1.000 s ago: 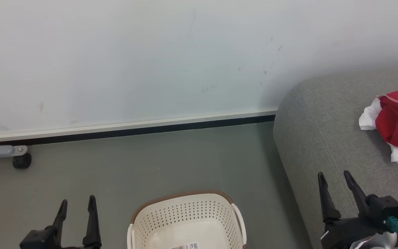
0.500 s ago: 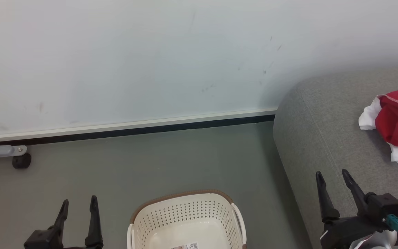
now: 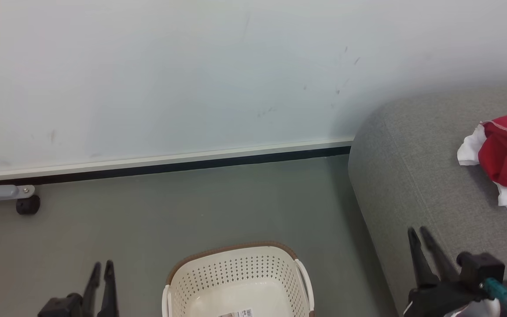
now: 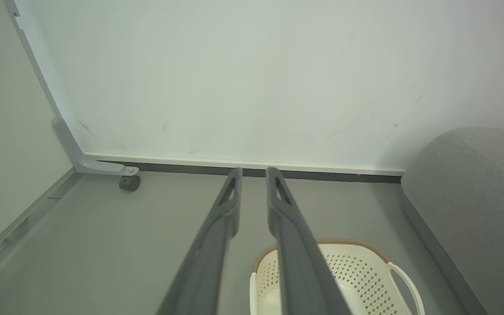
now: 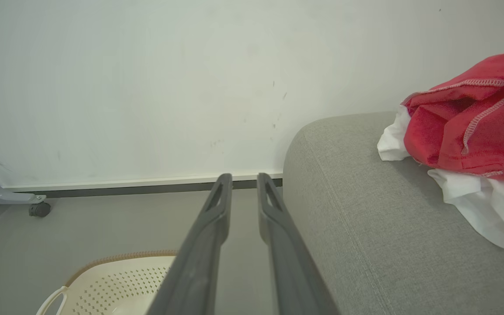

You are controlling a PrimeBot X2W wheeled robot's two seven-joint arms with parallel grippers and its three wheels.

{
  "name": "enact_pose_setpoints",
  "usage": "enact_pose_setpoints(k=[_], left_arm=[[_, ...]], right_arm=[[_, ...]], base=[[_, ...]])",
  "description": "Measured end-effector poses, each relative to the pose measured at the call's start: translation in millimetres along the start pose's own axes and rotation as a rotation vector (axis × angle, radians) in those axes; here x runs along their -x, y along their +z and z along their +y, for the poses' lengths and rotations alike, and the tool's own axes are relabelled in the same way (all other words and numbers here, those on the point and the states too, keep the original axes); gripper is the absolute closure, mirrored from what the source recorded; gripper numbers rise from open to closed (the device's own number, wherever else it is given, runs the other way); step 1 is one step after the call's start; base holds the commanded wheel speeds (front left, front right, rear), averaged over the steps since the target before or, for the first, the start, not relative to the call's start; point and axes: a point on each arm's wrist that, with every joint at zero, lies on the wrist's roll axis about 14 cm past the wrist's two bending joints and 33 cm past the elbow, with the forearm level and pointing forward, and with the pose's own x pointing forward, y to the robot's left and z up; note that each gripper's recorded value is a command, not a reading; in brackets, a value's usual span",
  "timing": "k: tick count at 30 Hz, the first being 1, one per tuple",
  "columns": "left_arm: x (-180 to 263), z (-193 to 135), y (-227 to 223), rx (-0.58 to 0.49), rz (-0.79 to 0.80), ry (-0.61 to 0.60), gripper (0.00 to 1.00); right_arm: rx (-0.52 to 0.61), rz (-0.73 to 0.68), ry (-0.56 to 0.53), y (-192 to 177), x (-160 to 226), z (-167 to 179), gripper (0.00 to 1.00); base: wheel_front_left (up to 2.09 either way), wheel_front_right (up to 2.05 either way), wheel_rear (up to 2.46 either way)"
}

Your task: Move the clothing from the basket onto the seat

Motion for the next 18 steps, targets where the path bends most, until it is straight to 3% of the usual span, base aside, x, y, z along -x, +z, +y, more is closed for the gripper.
enact_pose_setpoints(k=[10, 18], left_arm=[[3.6, 5.7, -13.7, 0.072, 0.055, 0.022, 1.0], [2.9, 7.7, -18.5, 0.202, 0.087, 0.028, 1.0]], right_arm=[[-0.088, 0.05, -0.027, -13.3, 3.2, -5.5, 1.0], [-0.223, 0.075, -0.051, -18.1, 1.8, -10.4, 1.0]], base=[[0.0, 0.0, 0.0], [0.0, 0.0, 0.0]])
